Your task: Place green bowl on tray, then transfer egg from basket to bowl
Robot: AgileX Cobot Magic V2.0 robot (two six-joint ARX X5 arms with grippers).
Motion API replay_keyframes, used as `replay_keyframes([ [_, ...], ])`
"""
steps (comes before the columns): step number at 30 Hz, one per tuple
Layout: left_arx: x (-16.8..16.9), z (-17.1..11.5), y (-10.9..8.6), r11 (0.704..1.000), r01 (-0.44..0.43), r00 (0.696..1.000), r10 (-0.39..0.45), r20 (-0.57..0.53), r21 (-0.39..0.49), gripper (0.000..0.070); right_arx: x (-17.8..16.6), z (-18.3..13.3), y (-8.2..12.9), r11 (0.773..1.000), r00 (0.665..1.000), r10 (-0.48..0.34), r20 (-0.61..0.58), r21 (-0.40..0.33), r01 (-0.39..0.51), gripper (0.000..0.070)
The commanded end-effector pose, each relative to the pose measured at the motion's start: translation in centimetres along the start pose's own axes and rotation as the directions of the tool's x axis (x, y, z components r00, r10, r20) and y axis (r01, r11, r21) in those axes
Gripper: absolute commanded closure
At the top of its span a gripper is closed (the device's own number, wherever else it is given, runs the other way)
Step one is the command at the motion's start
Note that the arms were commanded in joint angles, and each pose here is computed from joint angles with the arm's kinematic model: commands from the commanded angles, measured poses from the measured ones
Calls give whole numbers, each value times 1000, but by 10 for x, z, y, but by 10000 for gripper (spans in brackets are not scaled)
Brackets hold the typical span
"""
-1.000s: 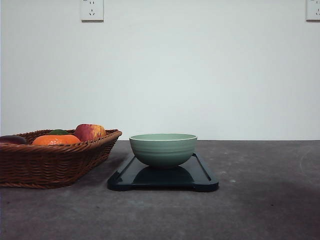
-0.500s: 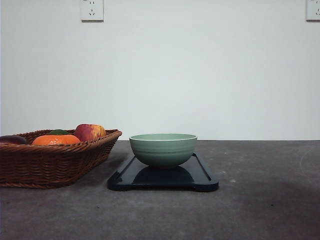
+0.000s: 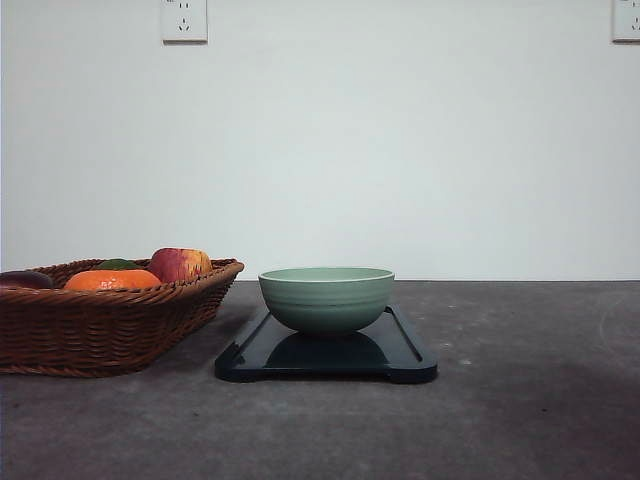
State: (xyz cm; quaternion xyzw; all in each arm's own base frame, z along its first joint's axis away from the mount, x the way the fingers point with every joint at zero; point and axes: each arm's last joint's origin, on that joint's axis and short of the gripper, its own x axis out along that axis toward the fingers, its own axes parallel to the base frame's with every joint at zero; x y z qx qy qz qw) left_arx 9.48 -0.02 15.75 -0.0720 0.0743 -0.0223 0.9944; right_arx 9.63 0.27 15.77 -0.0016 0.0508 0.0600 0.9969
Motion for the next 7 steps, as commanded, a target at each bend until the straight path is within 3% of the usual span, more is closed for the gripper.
replay_keyframes([
  [1,2,-5,1,1000,-6,1000,6,-1,13,700,0,0,0,1000,1000,1,9,9,-1,693],
  [7,2,-5,1,1000,-6,1000,6,-1,13,700,0,0,0,1000,1000,1,9,9,-1,693],
])
